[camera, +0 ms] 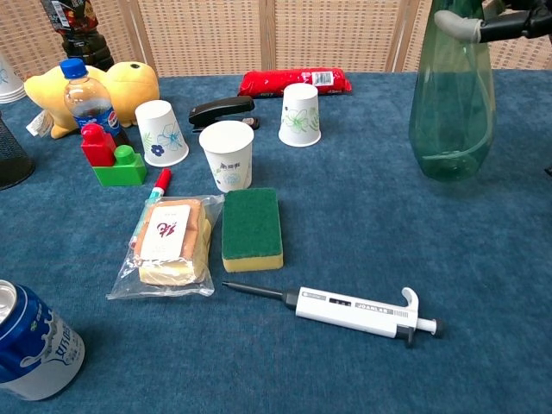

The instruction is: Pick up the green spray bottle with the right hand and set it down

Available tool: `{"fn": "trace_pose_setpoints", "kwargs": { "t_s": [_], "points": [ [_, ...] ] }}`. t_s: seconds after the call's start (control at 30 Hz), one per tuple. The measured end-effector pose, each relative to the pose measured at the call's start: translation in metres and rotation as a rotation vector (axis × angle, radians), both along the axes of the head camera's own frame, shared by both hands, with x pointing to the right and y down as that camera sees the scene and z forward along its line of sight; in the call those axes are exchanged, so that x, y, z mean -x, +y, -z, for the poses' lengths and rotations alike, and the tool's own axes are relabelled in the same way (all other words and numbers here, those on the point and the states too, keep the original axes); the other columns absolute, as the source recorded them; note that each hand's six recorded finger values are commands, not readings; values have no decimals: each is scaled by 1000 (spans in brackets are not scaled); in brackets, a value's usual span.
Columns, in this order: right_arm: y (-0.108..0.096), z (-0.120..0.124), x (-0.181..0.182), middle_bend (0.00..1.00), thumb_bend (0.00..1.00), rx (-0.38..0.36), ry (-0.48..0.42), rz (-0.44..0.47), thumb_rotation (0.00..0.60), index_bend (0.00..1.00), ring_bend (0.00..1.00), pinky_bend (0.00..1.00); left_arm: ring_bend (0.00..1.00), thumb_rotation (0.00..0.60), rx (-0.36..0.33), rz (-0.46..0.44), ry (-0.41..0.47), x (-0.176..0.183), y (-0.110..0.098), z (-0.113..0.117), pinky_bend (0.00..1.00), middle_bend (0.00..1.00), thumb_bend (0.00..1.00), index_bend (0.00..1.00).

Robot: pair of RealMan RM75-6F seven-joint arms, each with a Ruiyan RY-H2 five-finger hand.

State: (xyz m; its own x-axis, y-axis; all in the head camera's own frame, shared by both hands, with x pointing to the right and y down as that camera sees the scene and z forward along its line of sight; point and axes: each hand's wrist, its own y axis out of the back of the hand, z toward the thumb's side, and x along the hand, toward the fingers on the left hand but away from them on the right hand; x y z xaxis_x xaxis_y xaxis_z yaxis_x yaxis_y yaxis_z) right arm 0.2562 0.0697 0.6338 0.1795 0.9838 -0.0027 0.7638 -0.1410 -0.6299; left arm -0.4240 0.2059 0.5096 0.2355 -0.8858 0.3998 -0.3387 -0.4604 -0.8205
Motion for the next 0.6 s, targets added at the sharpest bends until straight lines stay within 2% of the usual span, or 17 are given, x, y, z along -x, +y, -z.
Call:
{"fn": "trace_pose_setpoints", "kwargs": {
  "t_s": [0.2, 0.6],
  "points": [
    [1, -11, -3, 506, 321, -27, 11, -8, 600, 531, 469, 551, 269, 600, -1, 3, -4, 0, 3, 3, 214, 353, 183, 326],
    [12, -29, -16, 502, 304, -24, -5, -43, 600, 530, 458, 533, 270, 600, 0, -6, -7, -3, 4, 5, 214, 354, 183, 325]
  ]
}}
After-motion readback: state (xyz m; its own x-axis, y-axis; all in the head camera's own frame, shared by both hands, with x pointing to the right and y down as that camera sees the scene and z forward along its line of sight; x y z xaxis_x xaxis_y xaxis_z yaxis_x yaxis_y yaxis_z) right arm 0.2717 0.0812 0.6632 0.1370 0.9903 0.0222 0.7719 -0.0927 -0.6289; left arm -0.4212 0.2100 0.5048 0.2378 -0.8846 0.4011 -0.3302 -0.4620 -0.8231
